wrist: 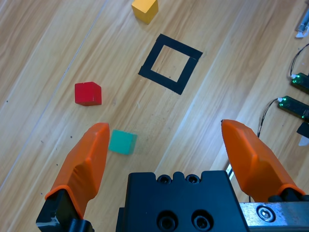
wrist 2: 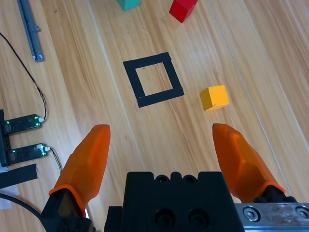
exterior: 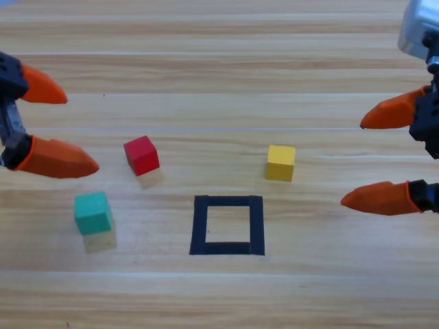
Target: Stack the blocks in the rectangular block: red at the bottom, yellow in the middle, green on top
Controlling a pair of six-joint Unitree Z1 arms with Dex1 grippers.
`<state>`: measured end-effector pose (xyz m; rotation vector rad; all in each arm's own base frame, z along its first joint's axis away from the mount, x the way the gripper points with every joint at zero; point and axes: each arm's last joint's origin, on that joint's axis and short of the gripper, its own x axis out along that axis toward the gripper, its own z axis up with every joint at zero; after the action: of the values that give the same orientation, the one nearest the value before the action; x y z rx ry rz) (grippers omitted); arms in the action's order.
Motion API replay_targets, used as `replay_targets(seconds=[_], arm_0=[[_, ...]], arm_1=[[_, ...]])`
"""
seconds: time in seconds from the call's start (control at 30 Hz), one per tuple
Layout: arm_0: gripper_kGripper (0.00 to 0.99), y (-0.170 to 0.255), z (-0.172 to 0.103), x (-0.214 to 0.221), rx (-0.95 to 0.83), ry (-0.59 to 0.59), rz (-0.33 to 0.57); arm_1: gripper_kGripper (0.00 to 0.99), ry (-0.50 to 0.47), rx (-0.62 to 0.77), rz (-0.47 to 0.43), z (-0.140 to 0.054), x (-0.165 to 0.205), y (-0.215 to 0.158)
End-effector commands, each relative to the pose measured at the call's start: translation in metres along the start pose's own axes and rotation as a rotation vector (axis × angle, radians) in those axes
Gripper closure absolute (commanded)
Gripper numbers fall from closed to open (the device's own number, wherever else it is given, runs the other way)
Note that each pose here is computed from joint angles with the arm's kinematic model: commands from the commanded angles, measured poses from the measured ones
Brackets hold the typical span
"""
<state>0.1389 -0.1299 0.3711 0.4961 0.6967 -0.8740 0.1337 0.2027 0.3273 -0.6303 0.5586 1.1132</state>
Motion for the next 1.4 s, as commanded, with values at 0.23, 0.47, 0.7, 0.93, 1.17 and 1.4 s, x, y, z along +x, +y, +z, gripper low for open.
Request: replay_targets(seconds=[0.23,0.47,0.7,0.93,1.17,1.4], arm_0=[[0.000,-0.005,-0.007,0.002,0.009,0.023,-0.008],[0.000,-0.004,-0.007,0.002,0.009,0.025,0.001],[0.000,0.004,0.002,0.005,-0.126,0.038,0.106],[0.000,0.034,0.062,0.055,-0.595,0.112,0.305],[0.047,0.065,0.083,0.109,-0.866,0.145,0.421],[0.042,0.089,0.079,0.155,-1.057,0.201,0.461]], arm_1=[[0.060,0.085,-0.001,0.100,-0.007,0.025,0.009],[0.060,0.109,0.175,-0.070,0.003,0.028,-0.003],[0.062,0.166,0.428,-0.303,0.018,0.064,-0.037],[0.062,0.415,0.804,-0.368,0.028,0.136,-0.065],[0.059,0.582,0.986,-0.455,0.017,0.202,-0.080],[0.014,0.552,1.060,-0.453,0.025,0.212,-0.085]])
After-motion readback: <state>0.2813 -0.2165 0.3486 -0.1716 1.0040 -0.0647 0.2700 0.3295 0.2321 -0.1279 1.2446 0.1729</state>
